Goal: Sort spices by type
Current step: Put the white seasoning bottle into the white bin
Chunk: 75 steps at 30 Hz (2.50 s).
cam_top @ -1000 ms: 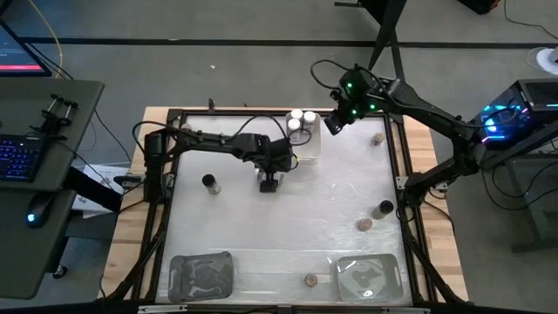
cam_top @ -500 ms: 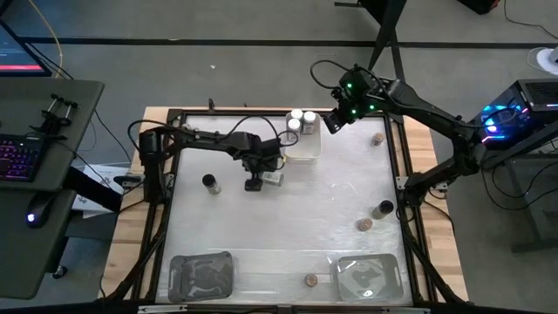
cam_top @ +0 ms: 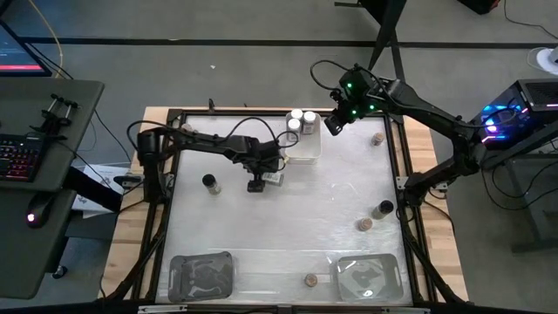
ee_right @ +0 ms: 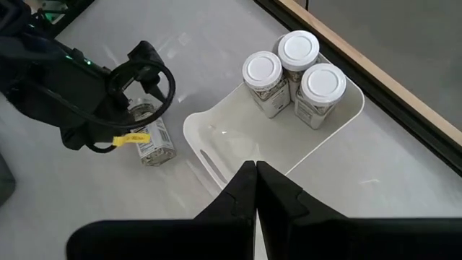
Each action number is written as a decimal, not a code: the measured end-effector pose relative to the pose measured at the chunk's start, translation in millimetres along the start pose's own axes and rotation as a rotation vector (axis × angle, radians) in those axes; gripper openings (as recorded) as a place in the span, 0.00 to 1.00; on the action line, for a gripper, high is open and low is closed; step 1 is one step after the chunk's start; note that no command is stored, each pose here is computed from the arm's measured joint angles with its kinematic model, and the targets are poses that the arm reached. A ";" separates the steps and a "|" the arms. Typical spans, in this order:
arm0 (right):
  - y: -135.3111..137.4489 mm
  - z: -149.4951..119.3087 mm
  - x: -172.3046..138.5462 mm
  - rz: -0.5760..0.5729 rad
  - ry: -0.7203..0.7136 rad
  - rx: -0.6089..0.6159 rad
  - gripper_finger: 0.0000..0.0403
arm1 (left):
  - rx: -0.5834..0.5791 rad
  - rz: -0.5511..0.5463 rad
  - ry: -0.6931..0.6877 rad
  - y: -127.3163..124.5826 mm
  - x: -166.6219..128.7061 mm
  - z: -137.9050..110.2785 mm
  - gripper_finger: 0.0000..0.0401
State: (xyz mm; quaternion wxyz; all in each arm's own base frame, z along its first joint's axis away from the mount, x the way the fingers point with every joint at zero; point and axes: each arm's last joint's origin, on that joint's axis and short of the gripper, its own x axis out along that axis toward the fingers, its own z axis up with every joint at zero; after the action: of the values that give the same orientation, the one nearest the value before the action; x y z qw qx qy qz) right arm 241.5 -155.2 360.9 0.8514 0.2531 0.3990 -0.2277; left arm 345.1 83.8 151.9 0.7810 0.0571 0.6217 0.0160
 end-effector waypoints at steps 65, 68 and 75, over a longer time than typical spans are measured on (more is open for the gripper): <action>90.8 27.9 9.2 0.432 -0.354 0.109 0.90 | 0.036 0.839 -0.440 -20.8 -216.7 24.0 0.38; 92.0 27.5 12.1 0.417 -0.353 0.113 0.90 | 0.036 0.830 -0.459 -21.0 -217.4 25.2 0.38; 92.0 28.3 13.1 0.413 -0.358 0.136 0.72 | 0.046 0.804 -0.477 -21.6 -217.3 26.1 0.38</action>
State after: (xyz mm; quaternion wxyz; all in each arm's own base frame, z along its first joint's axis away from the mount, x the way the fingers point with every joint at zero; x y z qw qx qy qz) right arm 319.2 -104.4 389.1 0.9178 0.3412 0.1662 -0.1168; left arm 320.2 39.7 365.9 0.8326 0.3127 0.3534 0.2899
